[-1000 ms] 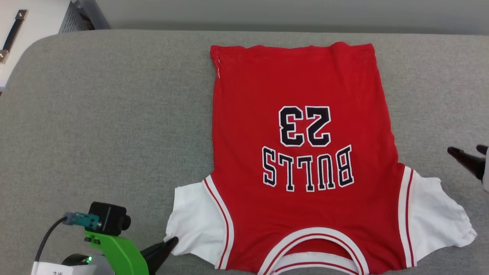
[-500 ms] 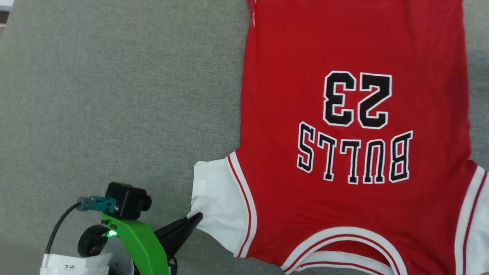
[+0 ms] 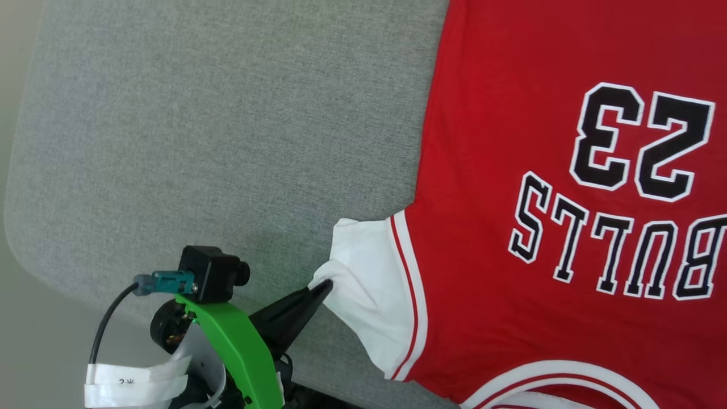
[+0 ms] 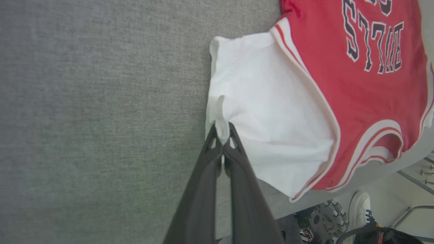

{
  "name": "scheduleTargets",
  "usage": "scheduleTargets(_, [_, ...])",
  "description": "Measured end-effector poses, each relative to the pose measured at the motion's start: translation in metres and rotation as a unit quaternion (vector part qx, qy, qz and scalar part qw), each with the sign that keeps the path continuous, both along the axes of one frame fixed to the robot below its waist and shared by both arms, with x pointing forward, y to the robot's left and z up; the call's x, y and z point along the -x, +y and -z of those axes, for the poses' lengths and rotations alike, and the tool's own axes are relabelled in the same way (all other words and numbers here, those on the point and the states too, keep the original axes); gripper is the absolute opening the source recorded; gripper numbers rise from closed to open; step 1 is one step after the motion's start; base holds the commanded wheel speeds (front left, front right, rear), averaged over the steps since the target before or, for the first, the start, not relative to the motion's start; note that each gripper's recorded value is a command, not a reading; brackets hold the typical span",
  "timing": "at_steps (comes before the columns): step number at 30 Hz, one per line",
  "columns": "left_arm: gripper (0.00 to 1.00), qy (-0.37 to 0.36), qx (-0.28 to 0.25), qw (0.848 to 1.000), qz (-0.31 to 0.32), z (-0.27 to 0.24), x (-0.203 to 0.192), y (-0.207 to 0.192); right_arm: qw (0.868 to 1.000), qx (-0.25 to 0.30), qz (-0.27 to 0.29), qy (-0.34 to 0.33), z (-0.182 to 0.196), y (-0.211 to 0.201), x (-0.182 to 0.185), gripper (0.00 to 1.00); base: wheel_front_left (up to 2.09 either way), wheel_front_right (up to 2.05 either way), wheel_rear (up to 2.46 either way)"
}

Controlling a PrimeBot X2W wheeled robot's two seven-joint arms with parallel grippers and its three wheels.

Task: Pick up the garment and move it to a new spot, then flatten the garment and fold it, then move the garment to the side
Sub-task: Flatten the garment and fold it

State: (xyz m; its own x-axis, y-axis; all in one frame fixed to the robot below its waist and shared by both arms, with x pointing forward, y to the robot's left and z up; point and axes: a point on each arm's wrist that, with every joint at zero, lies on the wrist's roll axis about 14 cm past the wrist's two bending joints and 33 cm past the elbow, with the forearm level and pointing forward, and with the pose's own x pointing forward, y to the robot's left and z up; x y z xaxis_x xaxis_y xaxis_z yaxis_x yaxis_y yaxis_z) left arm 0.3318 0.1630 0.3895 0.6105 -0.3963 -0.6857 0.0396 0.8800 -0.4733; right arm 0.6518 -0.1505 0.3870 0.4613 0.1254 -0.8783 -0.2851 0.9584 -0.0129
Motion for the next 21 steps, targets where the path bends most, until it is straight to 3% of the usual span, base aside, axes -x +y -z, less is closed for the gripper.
scheduleTargets(7, [0.0,0.019,-0.009,1.0,-0.012,0.013,0.003,0.008,1.0,-0.018,-0.004,0.006,0.024,0.016,-0.012,1.0,0.0,0.0,0.0])
scheduleTargets(8, [0.0,0.02,-0.01,1.0,-0.013,0.014,0.004,0.009,1.0,-0.018,-0.005,0.009,0.026,0.017,-0.012,0.83,0.0,0.0,0.0])
scheduleTargets(9, [0.0,0.022,-0.011,1.0,-0.015,0.015,0.004,0.01,1.0,-0.018,-0.006,0.011,0.028,0.018,-0.012,0.45,0.0,0.0,0.0])
scheduleTargets(10, [0.0,0.023,-0.012,1.0,-0.015,0.016,0.004,0.01,1.0,-0.015,-0.009,0.012,0.029,0.019,-0.012,0.0,0.0,0.0,0.0])
scheduleTargets(21, [0.0,0.016,-0.011,1.0,-0.014,0.014,0.003,0.01,1.0,-0.008,-0.018,0.008,0.026,0.016,-0.005,0.0,0.0,0.0,0.0])
